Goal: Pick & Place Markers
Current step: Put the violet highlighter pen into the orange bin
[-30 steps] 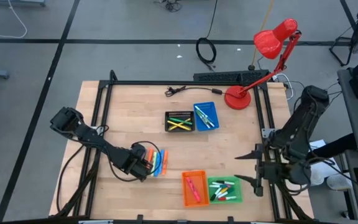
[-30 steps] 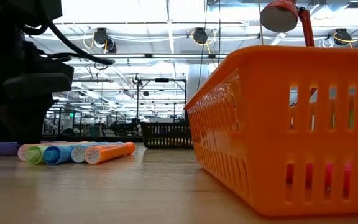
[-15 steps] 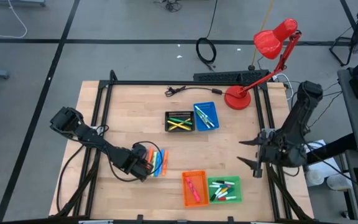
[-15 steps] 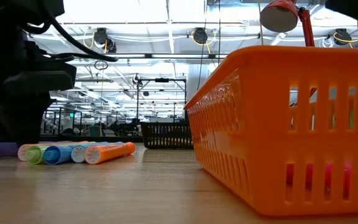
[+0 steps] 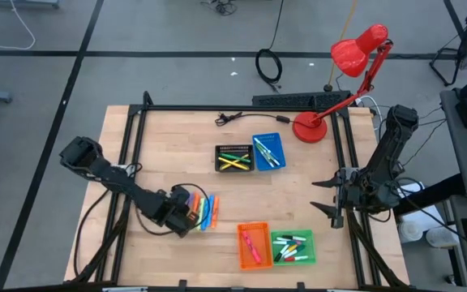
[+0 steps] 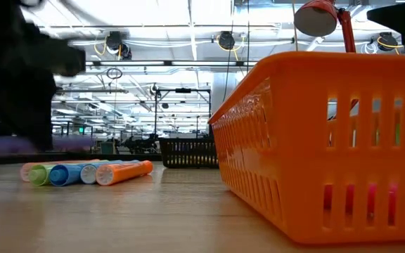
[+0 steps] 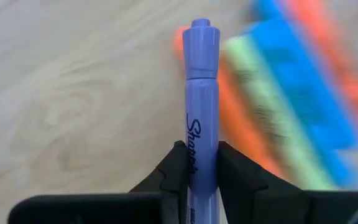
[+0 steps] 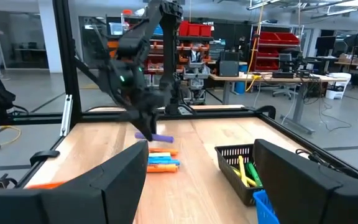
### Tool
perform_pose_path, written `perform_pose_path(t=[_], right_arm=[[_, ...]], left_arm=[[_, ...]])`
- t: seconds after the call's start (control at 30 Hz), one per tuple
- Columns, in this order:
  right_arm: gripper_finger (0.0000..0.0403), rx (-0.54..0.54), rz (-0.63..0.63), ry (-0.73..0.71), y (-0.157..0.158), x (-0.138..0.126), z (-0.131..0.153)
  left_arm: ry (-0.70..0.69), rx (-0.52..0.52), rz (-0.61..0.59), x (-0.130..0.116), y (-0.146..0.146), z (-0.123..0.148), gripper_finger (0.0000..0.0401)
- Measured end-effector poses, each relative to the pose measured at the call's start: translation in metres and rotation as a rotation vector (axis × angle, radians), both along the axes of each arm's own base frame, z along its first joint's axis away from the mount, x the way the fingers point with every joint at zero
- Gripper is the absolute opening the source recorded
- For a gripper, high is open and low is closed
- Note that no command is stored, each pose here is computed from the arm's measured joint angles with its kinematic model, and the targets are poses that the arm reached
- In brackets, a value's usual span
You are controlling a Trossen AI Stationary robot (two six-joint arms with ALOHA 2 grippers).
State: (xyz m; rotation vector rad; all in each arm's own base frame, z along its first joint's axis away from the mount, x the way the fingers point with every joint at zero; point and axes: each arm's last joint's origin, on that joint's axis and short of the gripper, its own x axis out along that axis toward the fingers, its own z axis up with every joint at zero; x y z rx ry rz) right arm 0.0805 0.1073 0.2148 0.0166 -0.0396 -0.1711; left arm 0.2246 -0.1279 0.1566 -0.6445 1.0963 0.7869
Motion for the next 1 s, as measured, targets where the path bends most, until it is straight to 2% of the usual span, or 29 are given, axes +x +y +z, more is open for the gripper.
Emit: perform_pose_path(t=[0.13, 0.27, 0.4, 0.47, 0.53, 0.73, 0.87, 1.0], right_arm=[[0.0279, 0.002, 0.000, 0.000, 0.000, 0.000, 0.000], [0.0279, 0.004, 0.000, -0.001, 0.000, 0.000, 0.000], [0.0279, 0.013, 0.000, -0.005, 0.000, 0.000, 0.001], [0.0279, 0.017, 0.000, -0.007, 0.000, 0.000, 0.001], [0.0279, 0.018, -0.001, -0.007, 0.000, 0.000, 0.001], [0.0279, 0.019, -0.001, -0.008, 0.000, 0.000, 0.001], [0.0279, 0.021, -0.002, -0.009, 0.000, 0.000, 0.001], [0.0279, 0.020, -0.001, -0.008, 0.000, 0.000, 0.001]], left_arm=[[-0.132, 0.034, -0.050, -0.001, -0.014, 0.021, 0.0063], [-0.414, 0.069, -0.147, 0.011, -0.040, 0.047, 0.0063], [-0.725, 0.043, -0.303, 0.033, -0.069, 0.070, 0.0063], [-0.812, 0.064, -0.388, 0.044, -0.079, 0.078, 0.0063], [-0.833, 0.086, -0.437, 0.057, -0.087, 0.082, 0.0063], [-0.782, 0.057, -0.440, 0.113, -0.101, 0.092, 0.0063], [-0.684, 0.085, -0.476, 0.147, -0.105, 0.084, 0.0063], [-0.663, 0.028, -0.486, 0.175, -0.104, 0.068, 0.0063]])
